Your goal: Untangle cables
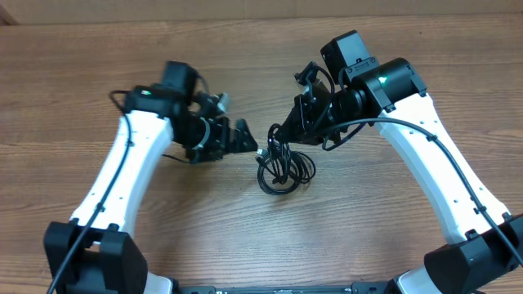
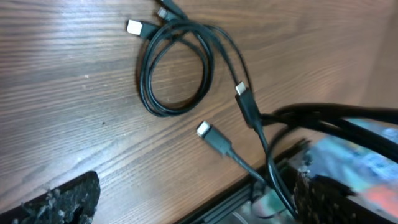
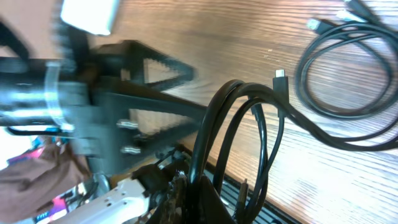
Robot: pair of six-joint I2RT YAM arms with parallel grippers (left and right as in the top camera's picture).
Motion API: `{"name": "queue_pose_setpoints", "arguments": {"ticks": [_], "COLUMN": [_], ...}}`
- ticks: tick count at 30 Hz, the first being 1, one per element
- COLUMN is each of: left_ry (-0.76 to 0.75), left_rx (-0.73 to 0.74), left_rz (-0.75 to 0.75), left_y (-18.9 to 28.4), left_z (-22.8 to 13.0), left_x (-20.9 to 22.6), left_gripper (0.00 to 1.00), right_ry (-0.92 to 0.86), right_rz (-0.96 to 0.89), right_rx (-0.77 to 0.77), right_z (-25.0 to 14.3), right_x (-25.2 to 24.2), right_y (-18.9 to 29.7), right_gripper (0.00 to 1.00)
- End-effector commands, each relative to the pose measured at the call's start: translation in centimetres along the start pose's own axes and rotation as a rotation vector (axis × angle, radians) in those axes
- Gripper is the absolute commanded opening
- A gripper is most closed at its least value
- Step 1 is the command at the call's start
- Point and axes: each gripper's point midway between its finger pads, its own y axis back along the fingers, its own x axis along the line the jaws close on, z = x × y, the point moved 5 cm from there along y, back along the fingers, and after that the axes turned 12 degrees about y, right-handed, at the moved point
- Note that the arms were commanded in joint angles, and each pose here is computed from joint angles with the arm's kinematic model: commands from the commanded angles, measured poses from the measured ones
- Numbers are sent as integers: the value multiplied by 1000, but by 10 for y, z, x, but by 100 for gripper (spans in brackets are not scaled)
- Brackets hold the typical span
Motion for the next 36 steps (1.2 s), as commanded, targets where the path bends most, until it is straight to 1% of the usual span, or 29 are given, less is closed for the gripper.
{"name": "queue_pose_setpoints", "arguments": {"ticks": [1,2,4,7,10,11,14,15,18,21,22,23,27,28,30,33,35,36], "left_ry": [-128,-159,-185,-213,-248,-243,-145,-125,-121,-132,-135,-137,-102,-92,-92,-94,-97,-98], "left_rx": [19,31,43,56,57,51,3,-13,-42,-60,-65,-68,-82,-87,-91,-94,-98,-100], "left_rz": [-210,-246,-256,-200,-108,-66,90,116,115,108,106,105,126,135,139,137,135,134], "left_y": [24,25,25,16,4,1,-7,-7,-7,-7,-7,-7,-7,-7,-7,-7,-7,-7], "left_z": [-1,-4,-7,-11,-13,-13,-7,-5,0,4,5,6,7,8,9,9,10,10], "left_x": [-18,-21,-22,-23,-23,-22,-11,-9,-10,-12,-12,-13,-11,-9,-9,-9,-10,-10], "left_gripper": [100,100,99,100,99,100,99,100,100,100,96,90,63,59,58,59,48,39], "right_ry": [15,11,-16,-4,21,26,16,15,20,21,21,20,22,23,24,23,22,22], "right_rz": [-33,-31,-23,52,136,155,173,188,250,271,272,273,301,311,321,321,320,320], "right_rx": [-57,-63,-74,-78,-73,-70,-64,-56,-33,-25,-24,-24,-13,-10,-6,-5,-4,-4], "right_z": [6,7,9,12,14,14,13,12,9,8,8,8,7,6,6,5,5,5], "right_x": [5,6,7,17,28,31,33,34,42,44,44,44,48,49,50,50,50,50], "right_y": [10,10,10,10,11,12,12,12,14,14,14,14,15,16,16,16,16,16], "right_gripper": [4,4,4,4,4,4,4,4,4,4,4,4,4,4,4,4,4,4]}}
